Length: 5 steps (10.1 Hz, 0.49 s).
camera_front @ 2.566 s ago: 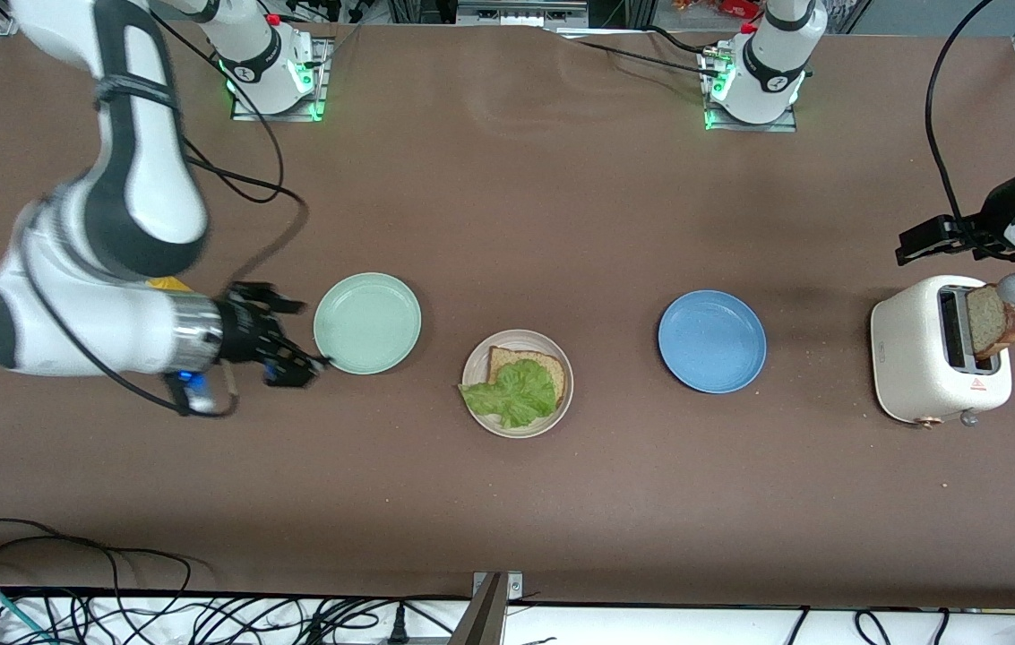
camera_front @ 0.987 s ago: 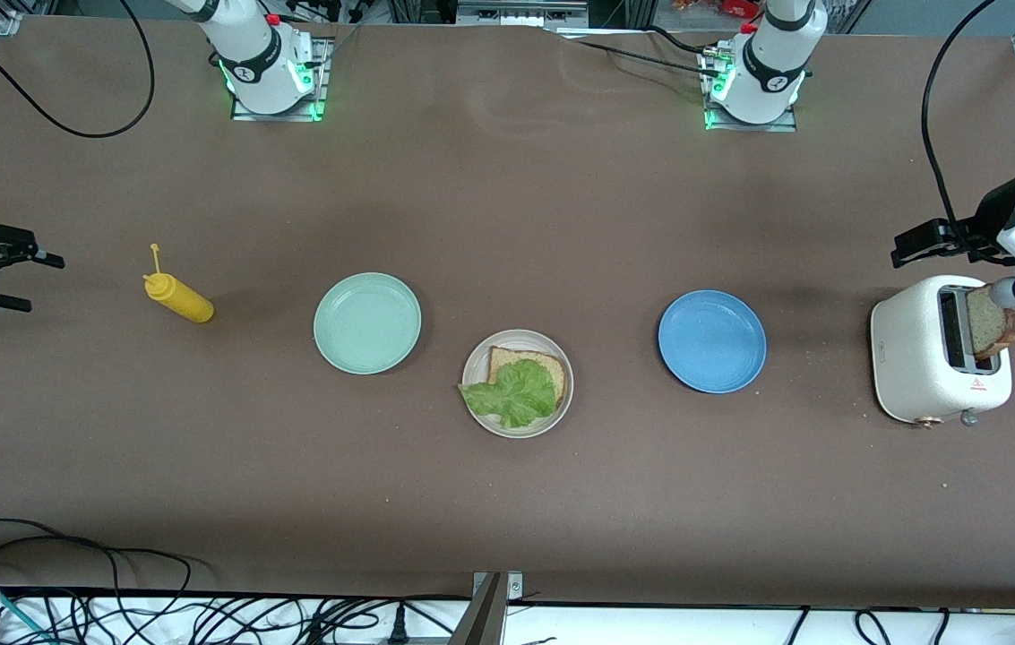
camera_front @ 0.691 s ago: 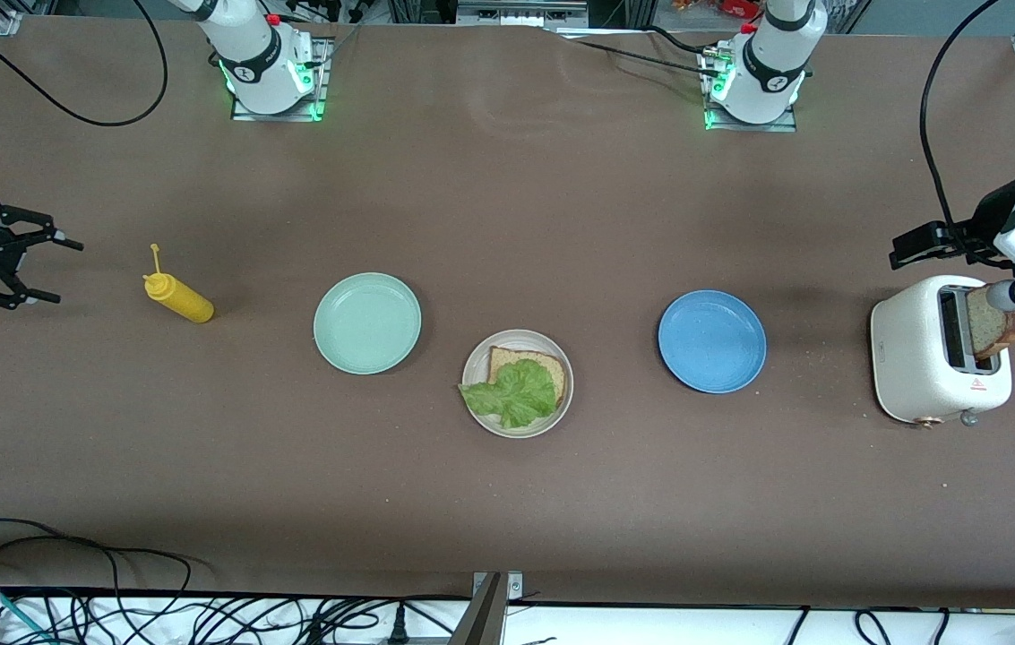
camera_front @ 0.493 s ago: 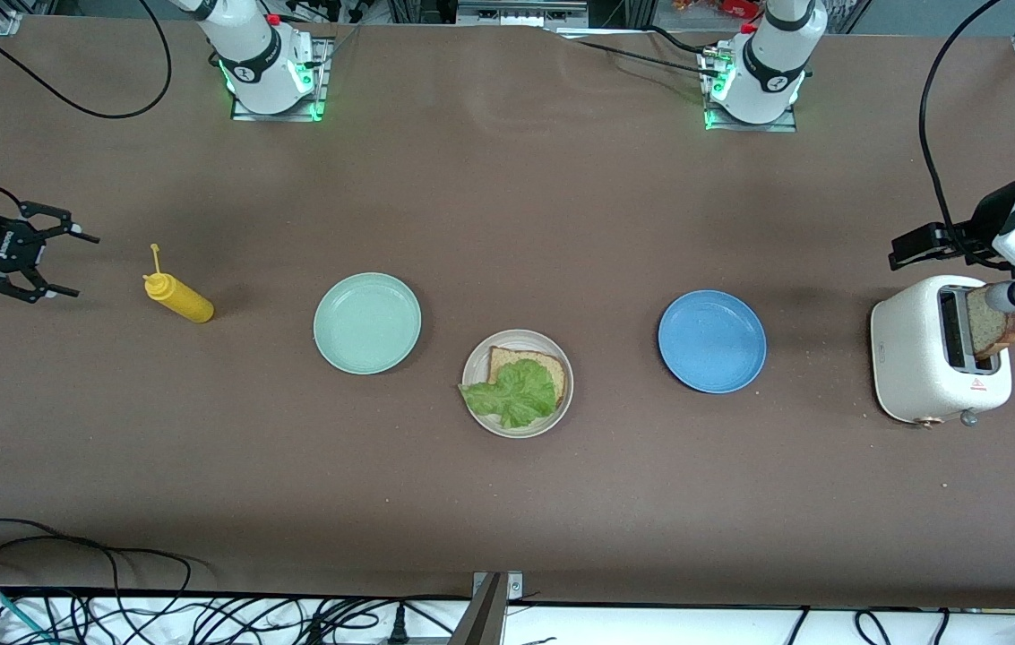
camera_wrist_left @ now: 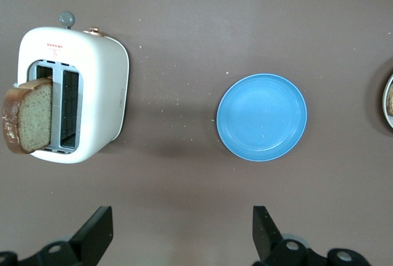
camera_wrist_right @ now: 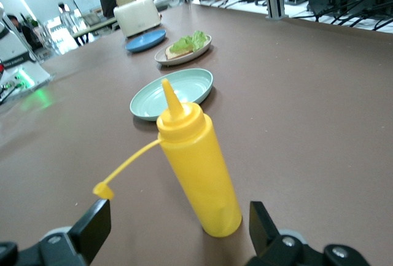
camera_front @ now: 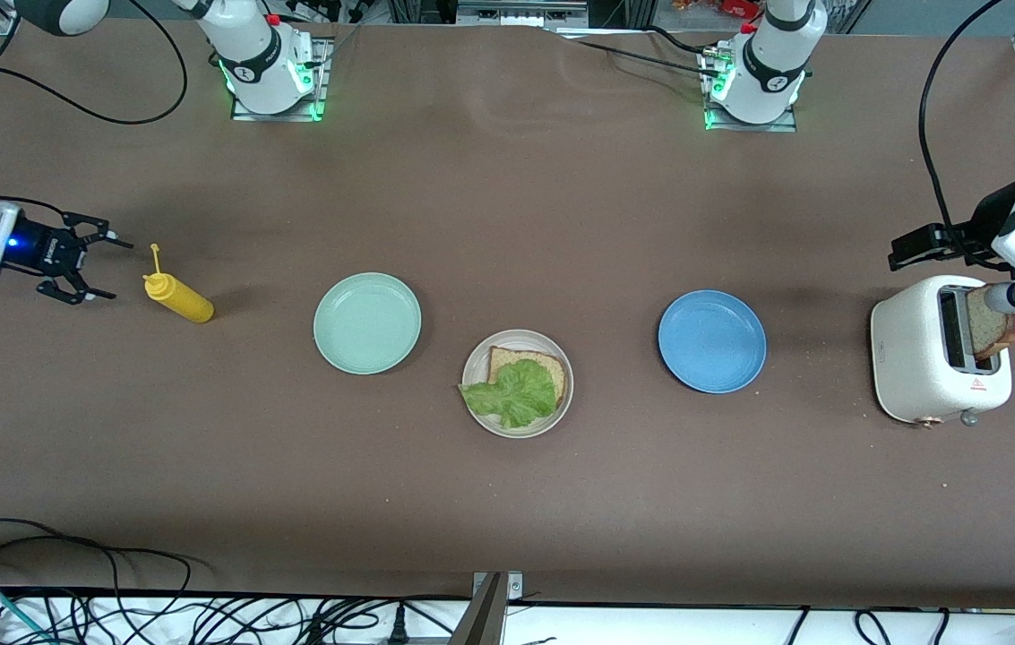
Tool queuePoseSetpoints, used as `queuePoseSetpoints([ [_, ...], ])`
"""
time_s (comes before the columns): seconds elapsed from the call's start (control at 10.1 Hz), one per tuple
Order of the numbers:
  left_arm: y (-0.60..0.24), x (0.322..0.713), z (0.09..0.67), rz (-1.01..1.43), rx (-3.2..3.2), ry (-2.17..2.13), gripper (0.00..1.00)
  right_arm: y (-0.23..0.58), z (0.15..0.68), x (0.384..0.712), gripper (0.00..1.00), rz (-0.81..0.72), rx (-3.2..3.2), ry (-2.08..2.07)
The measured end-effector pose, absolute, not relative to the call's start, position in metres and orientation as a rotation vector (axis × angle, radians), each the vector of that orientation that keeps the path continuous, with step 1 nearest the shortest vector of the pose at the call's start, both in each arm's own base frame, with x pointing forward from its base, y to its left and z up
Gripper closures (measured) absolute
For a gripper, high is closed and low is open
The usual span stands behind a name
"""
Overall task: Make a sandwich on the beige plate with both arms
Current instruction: 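Move the right gripper to the yellow mustard bottle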
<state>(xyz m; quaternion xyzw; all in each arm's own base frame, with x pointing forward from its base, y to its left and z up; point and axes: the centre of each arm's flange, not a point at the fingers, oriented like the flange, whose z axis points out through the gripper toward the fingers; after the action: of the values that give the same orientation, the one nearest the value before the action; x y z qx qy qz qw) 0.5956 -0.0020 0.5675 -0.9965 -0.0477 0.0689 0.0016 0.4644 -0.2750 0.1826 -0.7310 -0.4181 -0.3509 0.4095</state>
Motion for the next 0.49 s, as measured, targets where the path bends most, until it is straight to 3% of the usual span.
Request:
queuePoseSetpoints([
  [0.49,-0.002,0.596,0.567,0.216,-3.127,-0.15,0.0,-0.25,0.144,0.488,0.0,-0.991,-1.733,-0.981],
])
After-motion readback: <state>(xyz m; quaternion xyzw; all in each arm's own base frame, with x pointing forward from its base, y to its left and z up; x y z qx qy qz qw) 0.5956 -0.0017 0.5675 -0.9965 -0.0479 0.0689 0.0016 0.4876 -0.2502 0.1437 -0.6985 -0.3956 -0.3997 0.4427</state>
